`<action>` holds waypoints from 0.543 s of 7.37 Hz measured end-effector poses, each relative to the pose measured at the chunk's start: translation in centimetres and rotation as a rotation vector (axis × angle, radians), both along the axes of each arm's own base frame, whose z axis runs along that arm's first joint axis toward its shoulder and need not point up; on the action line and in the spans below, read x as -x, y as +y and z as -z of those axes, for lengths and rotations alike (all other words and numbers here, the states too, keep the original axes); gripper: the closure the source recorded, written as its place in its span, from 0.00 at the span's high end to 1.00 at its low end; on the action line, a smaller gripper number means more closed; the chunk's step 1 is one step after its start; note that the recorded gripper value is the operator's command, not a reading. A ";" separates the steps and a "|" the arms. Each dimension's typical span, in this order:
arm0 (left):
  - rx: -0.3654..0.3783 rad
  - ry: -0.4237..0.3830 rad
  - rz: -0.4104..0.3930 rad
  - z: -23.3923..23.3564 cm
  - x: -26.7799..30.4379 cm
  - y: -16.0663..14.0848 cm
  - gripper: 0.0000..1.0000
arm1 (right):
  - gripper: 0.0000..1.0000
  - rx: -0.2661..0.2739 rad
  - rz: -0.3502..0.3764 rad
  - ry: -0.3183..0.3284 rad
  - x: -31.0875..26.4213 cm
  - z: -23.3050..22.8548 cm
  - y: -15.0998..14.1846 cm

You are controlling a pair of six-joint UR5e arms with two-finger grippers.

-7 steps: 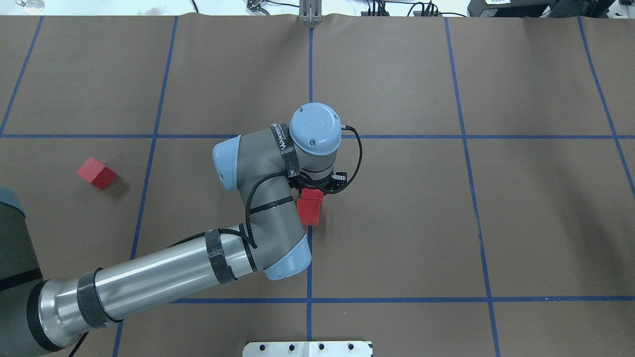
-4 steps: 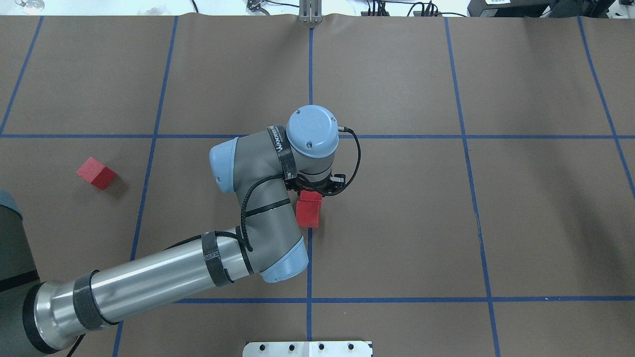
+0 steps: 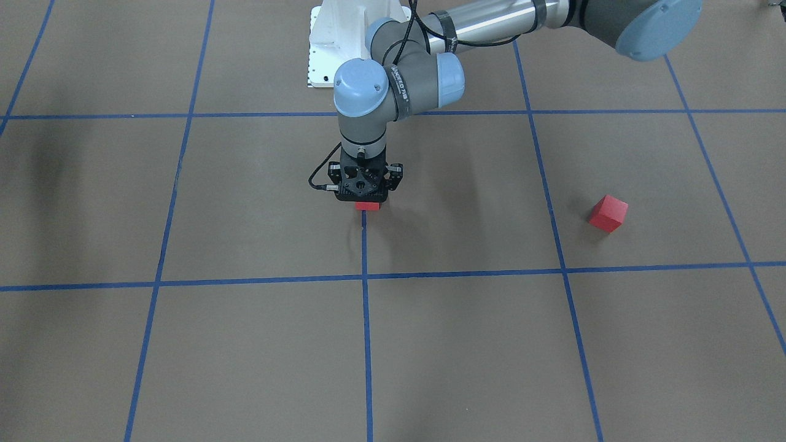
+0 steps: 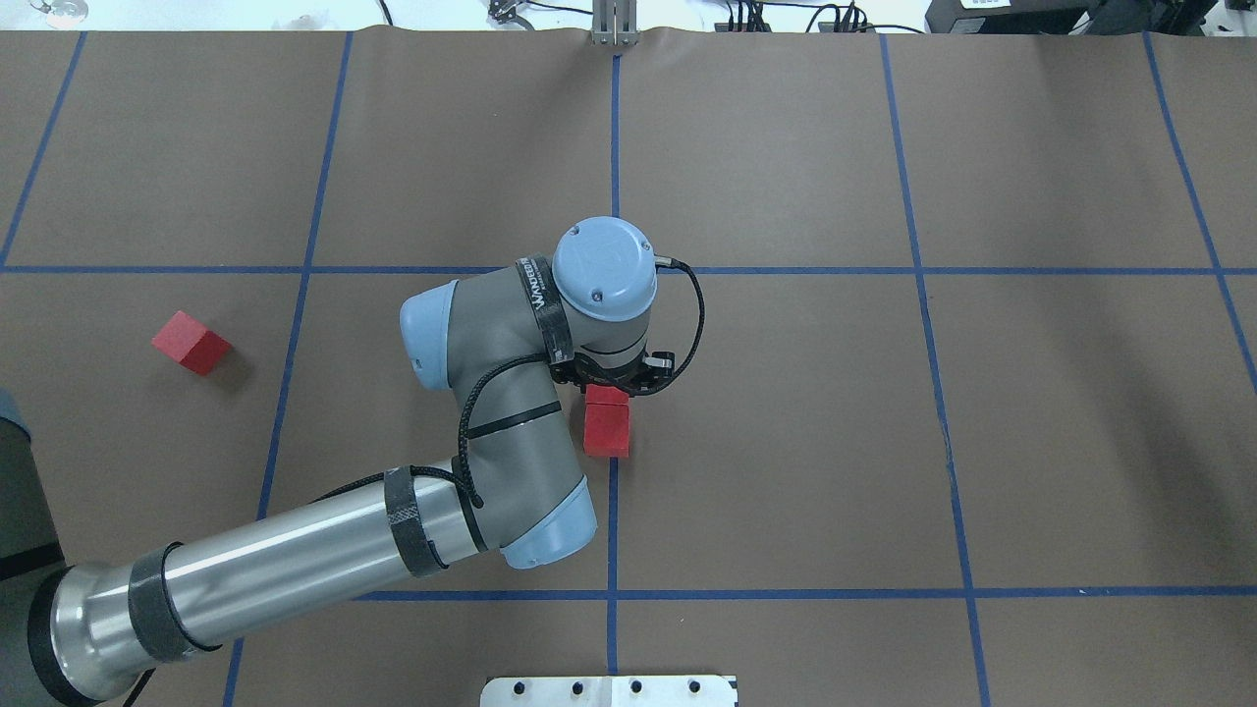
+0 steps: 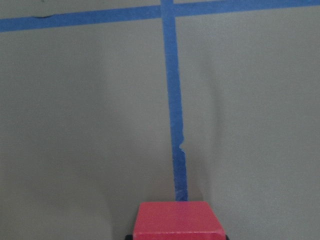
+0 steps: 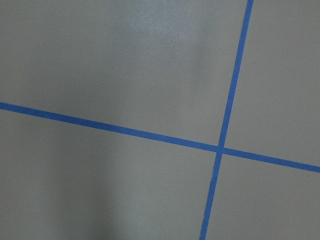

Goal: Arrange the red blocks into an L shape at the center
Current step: 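Hold the cube with the left gripper and press it against the first cube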

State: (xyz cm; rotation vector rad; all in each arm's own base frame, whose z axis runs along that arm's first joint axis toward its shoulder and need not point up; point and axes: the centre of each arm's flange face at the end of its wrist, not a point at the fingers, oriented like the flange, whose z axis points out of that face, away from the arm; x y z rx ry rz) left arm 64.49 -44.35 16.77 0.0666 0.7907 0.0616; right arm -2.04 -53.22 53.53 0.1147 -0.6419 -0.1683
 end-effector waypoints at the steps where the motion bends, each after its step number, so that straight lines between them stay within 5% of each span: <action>1: 0.000 0.000 -0.002 0.0 -0.1 0.1 0.02 | 1.00 0.001 0.000 0.000 0.0 -0.1 0.0; 4: 0.000 0.000 -0.007 0.0 -0.3 0.5 0.11 | 1.00 0.002 0.000 0.000 0.0 -0.1 0.0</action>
